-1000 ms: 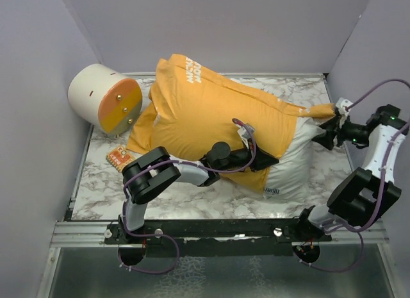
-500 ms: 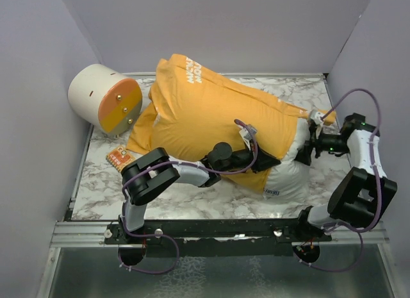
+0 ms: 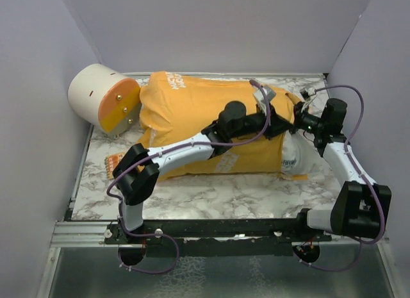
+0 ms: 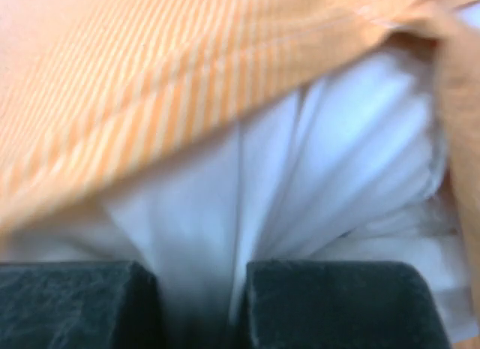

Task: Put the pillow into the pillowcase
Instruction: Stuff the pillow into the pillowcase.

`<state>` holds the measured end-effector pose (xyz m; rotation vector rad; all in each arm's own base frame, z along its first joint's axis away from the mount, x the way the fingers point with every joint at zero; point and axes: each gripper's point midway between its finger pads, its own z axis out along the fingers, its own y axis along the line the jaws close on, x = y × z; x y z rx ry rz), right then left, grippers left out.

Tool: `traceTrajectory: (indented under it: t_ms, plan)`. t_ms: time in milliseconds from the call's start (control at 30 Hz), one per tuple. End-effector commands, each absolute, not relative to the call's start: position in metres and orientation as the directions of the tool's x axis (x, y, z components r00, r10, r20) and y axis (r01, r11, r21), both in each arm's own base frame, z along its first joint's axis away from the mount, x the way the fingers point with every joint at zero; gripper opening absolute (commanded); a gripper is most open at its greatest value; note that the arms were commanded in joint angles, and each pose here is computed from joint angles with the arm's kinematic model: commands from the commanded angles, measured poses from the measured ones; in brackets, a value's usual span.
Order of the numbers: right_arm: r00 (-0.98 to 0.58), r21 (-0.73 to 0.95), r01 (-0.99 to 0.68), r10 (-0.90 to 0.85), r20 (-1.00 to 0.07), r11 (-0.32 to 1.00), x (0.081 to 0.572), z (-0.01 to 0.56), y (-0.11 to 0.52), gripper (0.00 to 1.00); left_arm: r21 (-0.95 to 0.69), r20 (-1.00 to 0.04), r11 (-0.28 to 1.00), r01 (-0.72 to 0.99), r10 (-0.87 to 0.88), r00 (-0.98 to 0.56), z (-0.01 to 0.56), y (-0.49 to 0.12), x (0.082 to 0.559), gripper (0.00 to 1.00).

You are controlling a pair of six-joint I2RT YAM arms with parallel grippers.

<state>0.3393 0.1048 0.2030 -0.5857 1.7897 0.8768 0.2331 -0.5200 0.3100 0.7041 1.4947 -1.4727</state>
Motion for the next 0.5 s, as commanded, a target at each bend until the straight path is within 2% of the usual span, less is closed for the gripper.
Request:
traceTrajectory:
  t_ms: [0,100,167,233,267,400,467]
  plan:
    - [-0.172,0.3,-0.779,0.273,-0.947,0.55,0.366,0.321,0.127,0.01,-0.389,-0.887,-0.053,0.92,-0.248,-0.39,0.385,-0.534,0.24,0.0]
    - [-0.205,0.26,-0.764,0.159,-0.966,0.591,0.373,0.282,0.121,0.01,-0.465,-0.85,-0.046,0.884,-0.256,-0.46,0.365,-0.533,0.276,0.0]
    - [-0.201,0.189,-0.757,0.052,-0.978,0.626,0.369,0.252,0.11,0.06,-0.521,-0.826,-0.015,0.853,-0.241,-0.509,0.332,-0.533,0.298,0.0]
    - [-0.176,0.106,-0.763,-0.047,-0.983,0.638,0.36,0.238,0.091,0.23,-0.569,-0.804,0.024,0.822,-0.226,-0.55,0.3,-0.532,0.317,0.0]
    - [-0.157,0.073,-0.77,-0.077,-0.985,0.634,0.355,0.24,0.079,0.34,-0.59,-0.793,0.041,0.807,-0.219,-0.568,0.286,-0.531,0.326,0.0]
    - [-0.106,-0.055,-0.738,-0.197,-0.975,0.673,0.348,0.273,0.007,0.6,-0.641,-0.758,0.057,0.766,-0.204,-0.619,0.254,-0.536,0.345,0.0]
    - [-0.082,-0.173,-0.705,-0.321,-0.944,0.688,0.348,0.29,-0.027,0.71,-0.65,-0.751,0.057,0.758,-0.2,-0.629,0.249,-0.539,0.349,0.0]
